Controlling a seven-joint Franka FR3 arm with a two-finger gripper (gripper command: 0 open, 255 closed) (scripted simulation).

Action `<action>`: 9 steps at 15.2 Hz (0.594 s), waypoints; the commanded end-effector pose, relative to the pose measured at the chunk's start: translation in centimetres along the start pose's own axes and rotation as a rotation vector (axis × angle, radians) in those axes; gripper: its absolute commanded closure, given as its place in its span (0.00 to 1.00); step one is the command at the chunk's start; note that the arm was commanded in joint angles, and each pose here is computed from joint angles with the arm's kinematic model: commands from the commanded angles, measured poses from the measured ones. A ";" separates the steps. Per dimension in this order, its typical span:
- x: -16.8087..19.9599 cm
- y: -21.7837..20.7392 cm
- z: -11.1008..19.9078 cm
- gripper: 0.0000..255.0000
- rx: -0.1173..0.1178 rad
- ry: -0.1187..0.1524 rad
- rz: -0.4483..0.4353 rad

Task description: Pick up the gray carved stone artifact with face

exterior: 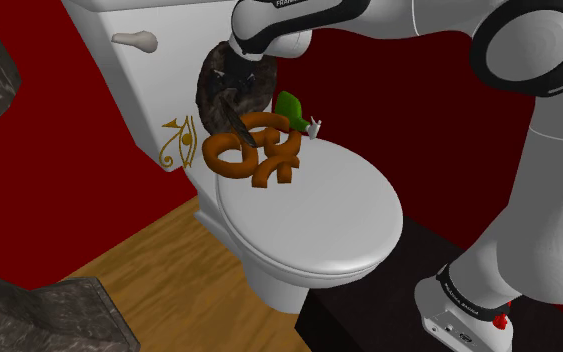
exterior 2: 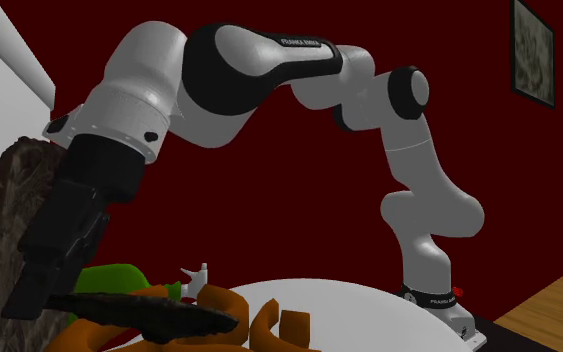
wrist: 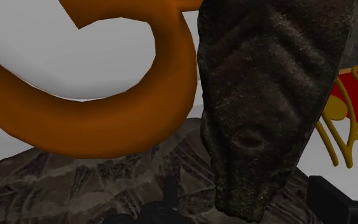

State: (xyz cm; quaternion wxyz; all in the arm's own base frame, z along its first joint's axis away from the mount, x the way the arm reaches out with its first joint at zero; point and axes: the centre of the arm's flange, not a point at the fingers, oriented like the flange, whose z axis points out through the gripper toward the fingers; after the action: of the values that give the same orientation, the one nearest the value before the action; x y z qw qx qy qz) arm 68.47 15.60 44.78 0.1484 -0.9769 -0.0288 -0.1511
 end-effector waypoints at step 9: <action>-0.2 0.4 0.9 1.00 -0.001 -0.012 0.008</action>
State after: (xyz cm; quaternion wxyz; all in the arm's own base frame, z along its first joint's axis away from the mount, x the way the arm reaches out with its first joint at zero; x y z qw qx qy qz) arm 68.35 15.95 44.65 0.1500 -0.9769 -0.0306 -0.1492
